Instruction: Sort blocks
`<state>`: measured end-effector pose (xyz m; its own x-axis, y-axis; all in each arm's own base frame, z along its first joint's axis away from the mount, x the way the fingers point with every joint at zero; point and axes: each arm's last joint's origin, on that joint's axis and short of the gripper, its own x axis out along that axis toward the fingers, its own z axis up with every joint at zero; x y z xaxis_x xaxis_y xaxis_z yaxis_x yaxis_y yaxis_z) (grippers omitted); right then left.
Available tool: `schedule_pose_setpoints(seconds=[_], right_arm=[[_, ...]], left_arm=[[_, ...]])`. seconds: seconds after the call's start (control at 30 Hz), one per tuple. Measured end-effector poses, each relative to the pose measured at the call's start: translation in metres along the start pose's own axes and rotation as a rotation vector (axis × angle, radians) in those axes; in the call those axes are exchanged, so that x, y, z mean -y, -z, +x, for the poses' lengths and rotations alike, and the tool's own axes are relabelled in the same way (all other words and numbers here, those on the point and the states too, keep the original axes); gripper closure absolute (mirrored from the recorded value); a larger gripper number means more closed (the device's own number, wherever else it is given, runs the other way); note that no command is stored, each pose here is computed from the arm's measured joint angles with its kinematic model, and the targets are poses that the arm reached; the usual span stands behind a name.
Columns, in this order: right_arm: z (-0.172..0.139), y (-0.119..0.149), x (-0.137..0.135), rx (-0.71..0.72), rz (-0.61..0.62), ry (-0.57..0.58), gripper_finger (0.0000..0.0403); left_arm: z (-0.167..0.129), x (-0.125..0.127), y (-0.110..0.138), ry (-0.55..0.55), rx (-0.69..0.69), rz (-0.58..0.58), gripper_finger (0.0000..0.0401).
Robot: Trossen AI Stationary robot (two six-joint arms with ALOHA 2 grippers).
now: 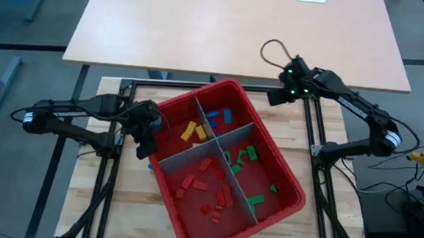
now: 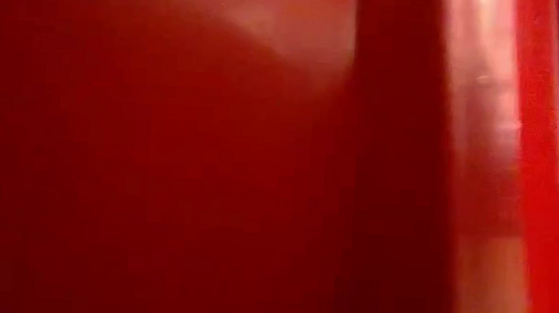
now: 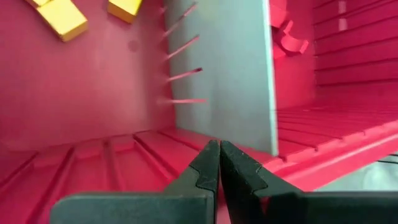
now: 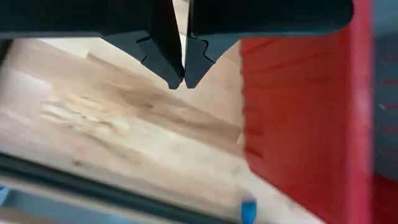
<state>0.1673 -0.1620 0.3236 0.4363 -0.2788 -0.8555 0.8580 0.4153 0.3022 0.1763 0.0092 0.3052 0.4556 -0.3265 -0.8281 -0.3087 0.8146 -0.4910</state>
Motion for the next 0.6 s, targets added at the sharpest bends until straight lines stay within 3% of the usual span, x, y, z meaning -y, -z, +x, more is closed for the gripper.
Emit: schedule_pose_setpoints(seconds=[0.13, 0.3, 0.6], right_arm=[[0.031, -0.009, -0.004, -0.099, -0.039, -0.049, 0.0403], [0.063, -0.025, -0.013, -0.112, -0.054, -0.203, 0.0403], [0.083, -0.050, -0.044, -0.109, -0.114, -0.359, 0.0403]], left_arm=[[-0.001, 0.008, 0.006, 0.034, -0.014, -0.043, 0.0401], [0.002, 0.018, 0.012, 0.068, -0.045, -0.073, 0.0401], [0.006, 0.035, 0.025, 0.115, -0.141, -0.154, 0.0401]])
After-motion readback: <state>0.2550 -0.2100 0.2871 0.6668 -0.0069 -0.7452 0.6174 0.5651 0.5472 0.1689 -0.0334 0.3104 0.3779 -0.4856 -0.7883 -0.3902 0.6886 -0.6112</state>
